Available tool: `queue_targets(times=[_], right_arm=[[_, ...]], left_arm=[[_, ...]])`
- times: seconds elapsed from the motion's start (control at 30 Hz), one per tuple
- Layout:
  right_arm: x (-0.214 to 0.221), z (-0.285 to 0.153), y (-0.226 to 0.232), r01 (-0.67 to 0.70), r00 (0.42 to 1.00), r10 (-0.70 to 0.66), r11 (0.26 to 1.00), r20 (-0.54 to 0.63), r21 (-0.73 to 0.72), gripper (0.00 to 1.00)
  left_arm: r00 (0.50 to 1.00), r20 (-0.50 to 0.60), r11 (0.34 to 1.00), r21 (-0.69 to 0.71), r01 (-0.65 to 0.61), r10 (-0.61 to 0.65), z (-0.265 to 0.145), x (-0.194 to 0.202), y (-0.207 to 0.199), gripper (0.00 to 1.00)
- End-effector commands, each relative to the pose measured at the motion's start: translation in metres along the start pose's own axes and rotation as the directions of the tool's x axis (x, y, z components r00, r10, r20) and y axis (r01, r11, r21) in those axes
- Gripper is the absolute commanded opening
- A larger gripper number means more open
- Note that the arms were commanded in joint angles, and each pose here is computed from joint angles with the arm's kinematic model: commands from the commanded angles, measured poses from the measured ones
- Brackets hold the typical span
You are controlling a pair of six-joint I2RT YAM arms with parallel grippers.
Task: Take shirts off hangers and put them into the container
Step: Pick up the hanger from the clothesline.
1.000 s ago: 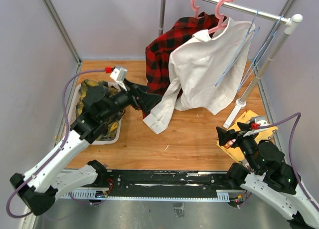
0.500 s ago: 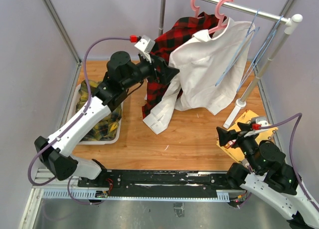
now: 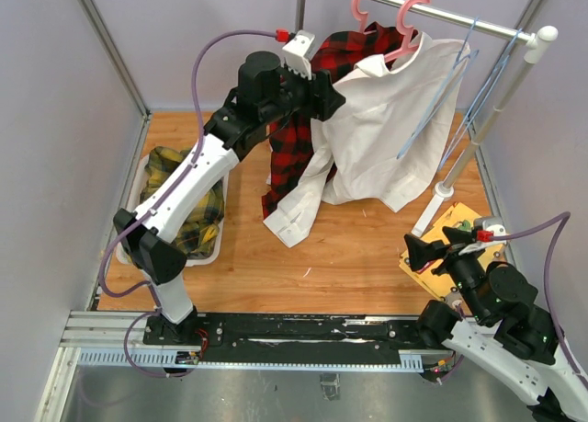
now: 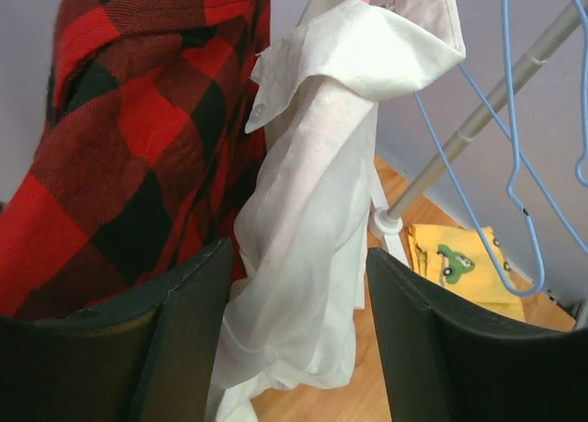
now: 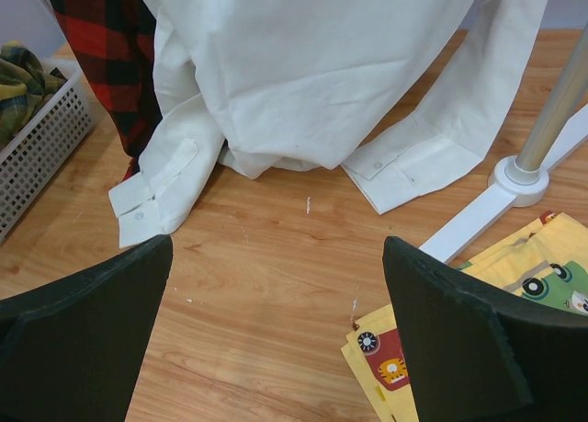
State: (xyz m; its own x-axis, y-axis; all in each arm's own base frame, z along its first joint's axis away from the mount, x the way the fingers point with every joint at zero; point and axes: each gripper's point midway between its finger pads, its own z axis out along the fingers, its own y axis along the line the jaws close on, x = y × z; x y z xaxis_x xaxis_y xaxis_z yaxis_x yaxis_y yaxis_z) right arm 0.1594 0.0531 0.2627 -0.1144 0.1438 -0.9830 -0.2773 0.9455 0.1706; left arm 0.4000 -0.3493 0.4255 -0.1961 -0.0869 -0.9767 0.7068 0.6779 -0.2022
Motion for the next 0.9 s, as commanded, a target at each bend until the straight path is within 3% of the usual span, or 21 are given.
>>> queue_targets(times=[0.0, 0.07, 0.17, 0.23, 0.3, 0.43, 0.6, 0.73, 0.87], right_arm=[[-0.01, -0.008, -0.007, -0.04, 0.999, 0.039, 0.999, 0.026, 0.019, 0.98], [-0.009, -0.008, -0.009, -0.04, 0.999, 0.039, 0.999, 0.027, 0.03, 0.98], [-0.009, -0.008, -0.009, -0.04, 0.999, 0.039, 0.999, 0.028, 0.034, 0.98], [-0.009, -0.007, -0.009, -0.04, 0.999, 0.04, 0.999, 0.026, 0.033, 0.98], [-0.008, -0.006, -0.009, -0.037, 0.999, 0.036, 0.999, 0.025, 0.035, 0.98], [-0.008, -0.005, -0.009, -0.034, 0.999, 0.033, 0.999, 0.026, 0.037, 0.98], [-0.006, -0.005, -0.011, -0.03, 0.999, 0.029, 0.998, 0.024, 0.049, 0.98], [-0.008, -0.005, -0.01, -0.035, 0.999, 0.033, 0.999, 0.026, 0.041, 0.98], [-0.01, -0.006, -0.011, -0.042, 0.999, 0.04, 0.998, 0.031, 0.048, 0.98]], left_arm=[[0.997, -0.073, 0.997, 0.074, 0.036, -0.031, 0.008, 0.007, -0.016, 0.61], [0.993, -0.118, 0.99, 0.134, 0.047, -0.031, 0.011, 0.016, -0.025, 0.57], [0.986, -0.162, 0.984, 0.17, 0.061, -0.033, 0.013, 0.027, -0.031, 0.42], [0.986, -0.162, 0.983, 0.173, 0.059, -0.031, 0.015, 0.028, -0.031, 0.31], [0.988, -0.15, 0.987, 0.153, 0.054, -0.031, 0.017, 0.024, -0.028, 0.28], [0.992, -0.122, 0.98, 0.19, 0.052, -0.029, 0.014, 0.014, -0.036, 0.02], [0.999, -0.045, 0.969, 0.246, -0.019, 0.031, 0.007, -0.007, -0.051, 0.0], [0.985, 0.069, 0.967, 0.19, -0.17, 0.159, -0.001, -0.036, -0.063, 0.0], [0.974, 0.17, 0.975, 0.133, -0.176, 0.152, -0.013, -0.065, -0.061, 0.0]])
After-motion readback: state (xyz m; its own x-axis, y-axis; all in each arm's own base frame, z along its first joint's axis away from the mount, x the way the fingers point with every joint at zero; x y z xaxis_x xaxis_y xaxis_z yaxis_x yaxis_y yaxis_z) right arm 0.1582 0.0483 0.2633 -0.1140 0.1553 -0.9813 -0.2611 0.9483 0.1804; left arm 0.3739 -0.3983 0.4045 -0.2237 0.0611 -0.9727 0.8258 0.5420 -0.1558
